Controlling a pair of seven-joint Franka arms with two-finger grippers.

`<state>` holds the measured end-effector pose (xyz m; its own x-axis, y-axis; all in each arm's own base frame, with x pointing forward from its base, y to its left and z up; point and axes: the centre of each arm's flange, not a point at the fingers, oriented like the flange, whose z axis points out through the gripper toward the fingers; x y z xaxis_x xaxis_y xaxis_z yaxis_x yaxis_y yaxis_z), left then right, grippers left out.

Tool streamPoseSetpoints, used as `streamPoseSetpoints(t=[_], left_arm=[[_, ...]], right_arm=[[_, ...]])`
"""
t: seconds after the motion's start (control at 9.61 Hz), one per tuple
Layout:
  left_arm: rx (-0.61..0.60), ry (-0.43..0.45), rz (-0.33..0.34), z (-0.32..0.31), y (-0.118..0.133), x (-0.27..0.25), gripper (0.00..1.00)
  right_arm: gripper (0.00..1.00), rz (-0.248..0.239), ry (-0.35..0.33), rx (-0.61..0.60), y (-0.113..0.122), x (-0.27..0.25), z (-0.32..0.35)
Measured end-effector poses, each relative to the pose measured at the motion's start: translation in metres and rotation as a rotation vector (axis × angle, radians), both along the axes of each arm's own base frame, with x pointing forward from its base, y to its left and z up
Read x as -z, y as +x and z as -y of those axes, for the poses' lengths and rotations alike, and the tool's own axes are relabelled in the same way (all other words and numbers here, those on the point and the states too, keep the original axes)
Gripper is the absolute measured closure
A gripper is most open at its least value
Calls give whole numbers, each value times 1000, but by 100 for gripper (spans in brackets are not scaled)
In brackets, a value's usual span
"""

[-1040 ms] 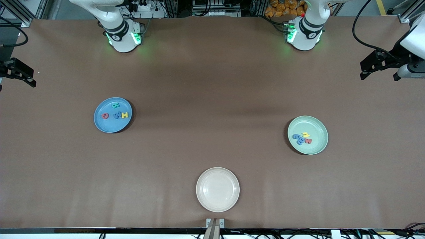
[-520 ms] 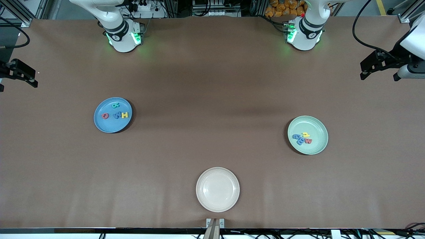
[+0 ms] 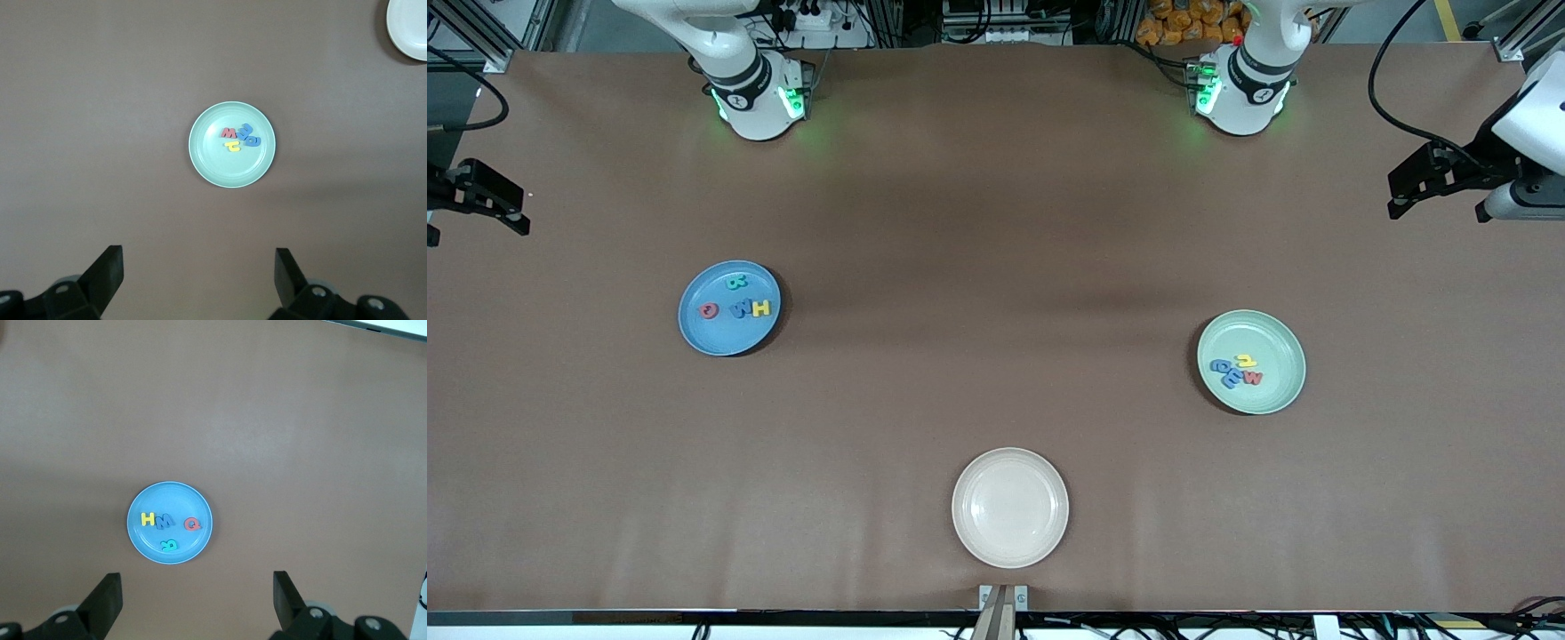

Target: Sort uppercase to blue plate, lowercase to green plate

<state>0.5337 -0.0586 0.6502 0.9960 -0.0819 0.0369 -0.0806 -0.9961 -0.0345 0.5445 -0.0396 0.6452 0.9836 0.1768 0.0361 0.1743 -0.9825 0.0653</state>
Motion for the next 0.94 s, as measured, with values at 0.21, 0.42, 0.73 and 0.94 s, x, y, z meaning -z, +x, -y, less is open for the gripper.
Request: streamPoseSetpoints(t=[0.21,0.42,0.73,0.94], left_arm=[[0,0,1,0,0,-1,0],[-7,-1,3,-4,1,-1,0],[-28,-2,1,-16,1,-2,0],[-28,-1,0,-15,1,-2,0]], right_arm=[[0,0,0,0,0,0,0],[0,0,0,0,0,0,0],[0,12,-1,-1,1,-1,0],[0,89,11,-5,8,-11,-2]])
